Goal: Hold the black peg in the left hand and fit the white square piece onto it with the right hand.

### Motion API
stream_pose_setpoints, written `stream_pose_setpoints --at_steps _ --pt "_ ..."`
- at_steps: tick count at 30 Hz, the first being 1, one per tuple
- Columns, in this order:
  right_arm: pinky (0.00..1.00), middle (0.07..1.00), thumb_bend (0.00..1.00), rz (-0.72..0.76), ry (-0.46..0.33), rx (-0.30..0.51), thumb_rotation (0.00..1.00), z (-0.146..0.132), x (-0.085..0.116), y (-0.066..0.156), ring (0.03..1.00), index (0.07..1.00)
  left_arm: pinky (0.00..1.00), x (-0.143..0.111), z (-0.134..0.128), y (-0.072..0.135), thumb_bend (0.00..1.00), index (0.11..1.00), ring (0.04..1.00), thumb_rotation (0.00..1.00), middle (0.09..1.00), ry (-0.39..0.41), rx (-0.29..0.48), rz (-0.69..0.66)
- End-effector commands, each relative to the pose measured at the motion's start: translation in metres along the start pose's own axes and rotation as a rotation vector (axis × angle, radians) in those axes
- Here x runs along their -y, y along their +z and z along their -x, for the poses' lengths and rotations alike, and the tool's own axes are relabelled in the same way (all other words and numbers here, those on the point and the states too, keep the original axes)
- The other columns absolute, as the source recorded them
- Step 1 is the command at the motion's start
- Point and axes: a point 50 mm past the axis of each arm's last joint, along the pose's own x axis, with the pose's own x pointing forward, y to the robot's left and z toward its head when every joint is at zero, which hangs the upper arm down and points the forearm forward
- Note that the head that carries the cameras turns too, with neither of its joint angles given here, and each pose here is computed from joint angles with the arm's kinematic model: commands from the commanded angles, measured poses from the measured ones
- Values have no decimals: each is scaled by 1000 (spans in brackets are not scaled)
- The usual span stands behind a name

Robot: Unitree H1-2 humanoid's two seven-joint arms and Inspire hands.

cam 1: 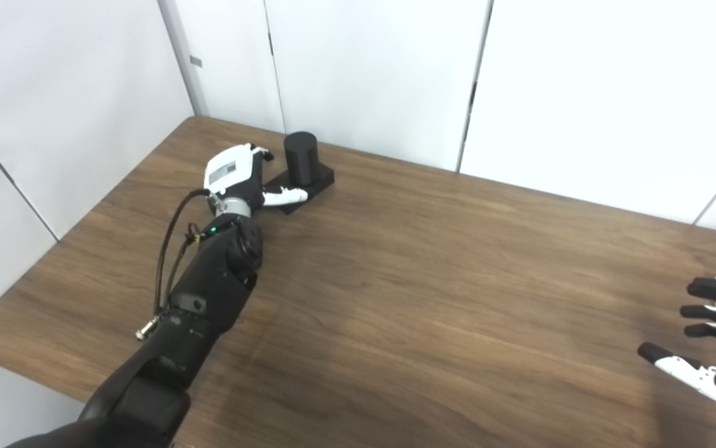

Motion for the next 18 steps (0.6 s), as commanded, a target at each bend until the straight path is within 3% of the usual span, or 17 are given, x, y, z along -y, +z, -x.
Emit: stream_pose_setpoints --at_steps 1,12,18 --pt "511 693 548 3 -15 85 0 -6 6 15 608 674 844 -25 -14 13 1000 809 971 544 953 97 16 -3" --pt "520 705 539 1 -18 87 0 -5 6 14 620 720 862 -4 -15 -9 1000 807 970 471 944 40 -39 -32" --pt "520 697 543 8 -21 85 0 -6 7 13 613 713 817 2 -11 -15 989 696 935 394 911 12 -18 -24"
